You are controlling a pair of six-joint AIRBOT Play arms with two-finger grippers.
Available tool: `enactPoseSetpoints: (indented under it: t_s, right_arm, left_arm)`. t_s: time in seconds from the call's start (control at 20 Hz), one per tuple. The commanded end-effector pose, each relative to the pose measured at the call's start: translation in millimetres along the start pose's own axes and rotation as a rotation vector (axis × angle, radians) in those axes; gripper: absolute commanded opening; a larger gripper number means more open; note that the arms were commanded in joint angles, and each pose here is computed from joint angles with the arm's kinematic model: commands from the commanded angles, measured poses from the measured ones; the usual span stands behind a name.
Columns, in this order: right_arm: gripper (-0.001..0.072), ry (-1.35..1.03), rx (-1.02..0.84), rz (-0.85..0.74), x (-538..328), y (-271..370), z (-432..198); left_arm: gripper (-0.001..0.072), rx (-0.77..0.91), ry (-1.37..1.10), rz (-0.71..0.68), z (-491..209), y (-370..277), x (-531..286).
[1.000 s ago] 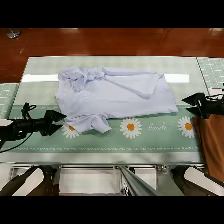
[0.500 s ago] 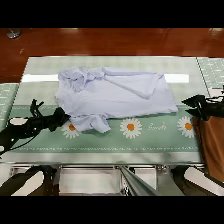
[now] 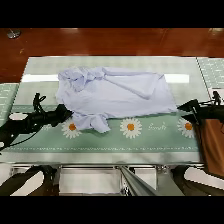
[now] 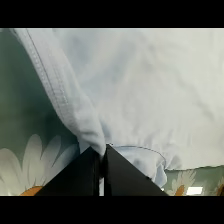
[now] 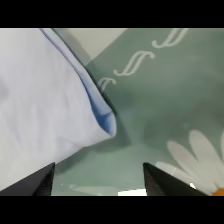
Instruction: Fold the shirts.
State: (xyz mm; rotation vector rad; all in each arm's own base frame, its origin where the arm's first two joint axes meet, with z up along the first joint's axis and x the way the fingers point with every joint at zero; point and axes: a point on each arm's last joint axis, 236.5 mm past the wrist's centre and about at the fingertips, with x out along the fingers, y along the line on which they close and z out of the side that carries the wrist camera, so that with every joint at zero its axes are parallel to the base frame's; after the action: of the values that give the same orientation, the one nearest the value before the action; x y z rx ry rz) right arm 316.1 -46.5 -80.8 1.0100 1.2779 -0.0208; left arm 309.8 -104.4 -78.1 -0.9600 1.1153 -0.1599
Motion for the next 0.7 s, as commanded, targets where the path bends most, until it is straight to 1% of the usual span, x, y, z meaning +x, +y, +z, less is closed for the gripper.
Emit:
enactPoseSetpoints:
  t_s: [0.0, 0.1, 0.25, 0.3, 0.35, 0.4, 0.5, 0.6, 0.65]
  right_arm:
    - [0.0627, 0.019, 0.005, 0.008, 24.6, 12.0, 12.6]
    - [0.0627, 0.052, 0.020, 0.016, 36.6, 23.8, 23.4]
    - [0.0624, 0.117, 0.008, 0.005, 58.9, 37.6, 21.9]
    - [0.0567, 0.131, 0.006, 0.002, 65.2, 42.0, 21.1]
    - [0.0345, 0.138, -0.014, 0.003, 68.1, 48.5, 21.6]
    - [0.0009, 0.138, -0.079, 0.012, 67.4, 59.2, 23.3]
    - [0.0020, 0.135, -0.167, 0.034, 54.4, 87.7, 33.5]
    - [0.0019, 0.083, -0.287, 0.073, 20.2, 132.9, 53.7]
    - [0.0019, 0.029, -0.361, 0.092, -3.2, 162.7, 64.6]
  left_arm:
    - [0.0019, 0.034, 0.009, -0.008, -1.2, -2.7, -0.2]
    - [0.0019, 0.032, 0.008, -0.008, -1.0, -2.7, -0.2]
    - [0.0019, 0.033, 0.007, -0.007, -0.8, -2.5, -0.2]
    - [0.0019, 0.033, 0.007, -0.007, -0.9, -2.6, -0.2]
    - [0.0019, 0.035, 0.008, -0.009, -0.5, -3.7, -0.5]
    - [0.0019, 0.042, 0.006, -0.017, 1.5, -7.9, -1.7]
    - [0.0019, 0.082, -0.024, -0.055, 16.9, -29.5, -10.4]
    - [0.0018, 0.160, -0.098, -0.140, 49.6, -77.8, -36.6]
    - [0.0018, 0.218, -0.176, -0.198, 73.7, -114.0, -61.6]
